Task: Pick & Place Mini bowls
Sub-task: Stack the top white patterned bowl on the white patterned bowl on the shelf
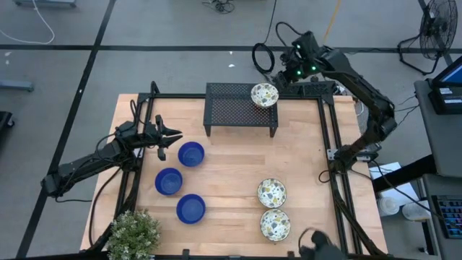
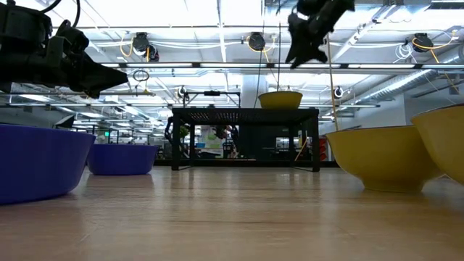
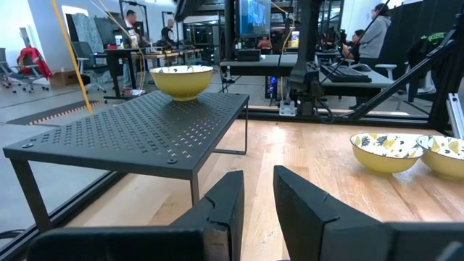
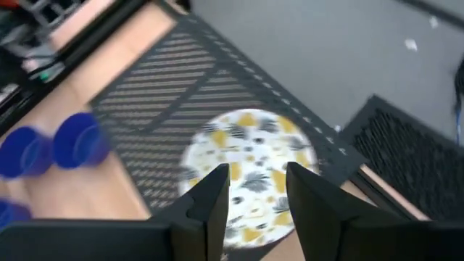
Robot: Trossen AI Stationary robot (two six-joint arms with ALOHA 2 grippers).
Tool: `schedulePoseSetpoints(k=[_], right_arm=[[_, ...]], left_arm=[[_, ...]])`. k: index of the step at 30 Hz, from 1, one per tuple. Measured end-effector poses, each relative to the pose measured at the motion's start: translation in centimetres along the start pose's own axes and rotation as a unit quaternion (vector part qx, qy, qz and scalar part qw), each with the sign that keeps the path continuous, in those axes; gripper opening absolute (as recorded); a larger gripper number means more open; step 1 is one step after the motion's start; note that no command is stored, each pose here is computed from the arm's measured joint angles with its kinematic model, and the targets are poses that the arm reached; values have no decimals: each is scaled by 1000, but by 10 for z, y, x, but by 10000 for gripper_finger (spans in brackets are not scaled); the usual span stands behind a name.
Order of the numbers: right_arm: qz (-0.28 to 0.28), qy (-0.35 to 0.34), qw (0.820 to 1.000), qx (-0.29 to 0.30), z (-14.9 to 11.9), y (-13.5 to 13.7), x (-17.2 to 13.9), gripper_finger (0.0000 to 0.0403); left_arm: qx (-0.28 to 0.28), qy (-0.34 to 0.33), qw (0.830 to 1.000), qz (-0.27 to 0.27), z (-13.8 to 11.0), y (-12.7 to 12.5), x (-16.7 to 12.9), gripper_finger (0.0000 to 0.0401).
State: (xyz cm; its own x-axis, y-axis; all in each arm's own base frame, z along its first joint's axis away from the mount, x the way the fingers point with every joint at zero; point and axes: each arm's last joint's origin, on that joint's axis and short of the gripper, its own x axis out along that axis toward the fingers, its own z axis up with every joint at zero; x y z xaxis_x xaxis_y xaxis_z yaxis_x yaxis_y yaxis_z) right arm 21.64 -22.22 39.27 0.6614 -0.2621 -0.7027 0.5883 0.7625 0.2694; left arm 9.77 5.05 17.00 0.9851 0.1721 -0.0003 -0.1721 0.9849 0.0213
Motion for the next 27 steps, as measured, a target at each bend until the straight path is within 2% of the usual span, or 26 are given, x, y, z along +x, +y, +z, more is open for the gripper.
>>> schedulePoseSetpoints(k=[6, 12, 21, 27], right_arm=[[60, -16, 994, -94, -13, 57, -27, 128], [136, -15, 977, -167, -34, 116, -44, 126], [155, 21, 959, -238, -74, 182, -46, 126], [141, 82, 943, -290, -118, 206, -26, 134]], left_arm=[[0, 0, 1000, 0, 0, 0, 0, 81], [0, 0, 1000, 0, 0, 0, 0, 81], [0, 0, 1000, 0, 0, 0, 0, 81], [0, 0, 1000, 0, 0, 0, 0, 81]])
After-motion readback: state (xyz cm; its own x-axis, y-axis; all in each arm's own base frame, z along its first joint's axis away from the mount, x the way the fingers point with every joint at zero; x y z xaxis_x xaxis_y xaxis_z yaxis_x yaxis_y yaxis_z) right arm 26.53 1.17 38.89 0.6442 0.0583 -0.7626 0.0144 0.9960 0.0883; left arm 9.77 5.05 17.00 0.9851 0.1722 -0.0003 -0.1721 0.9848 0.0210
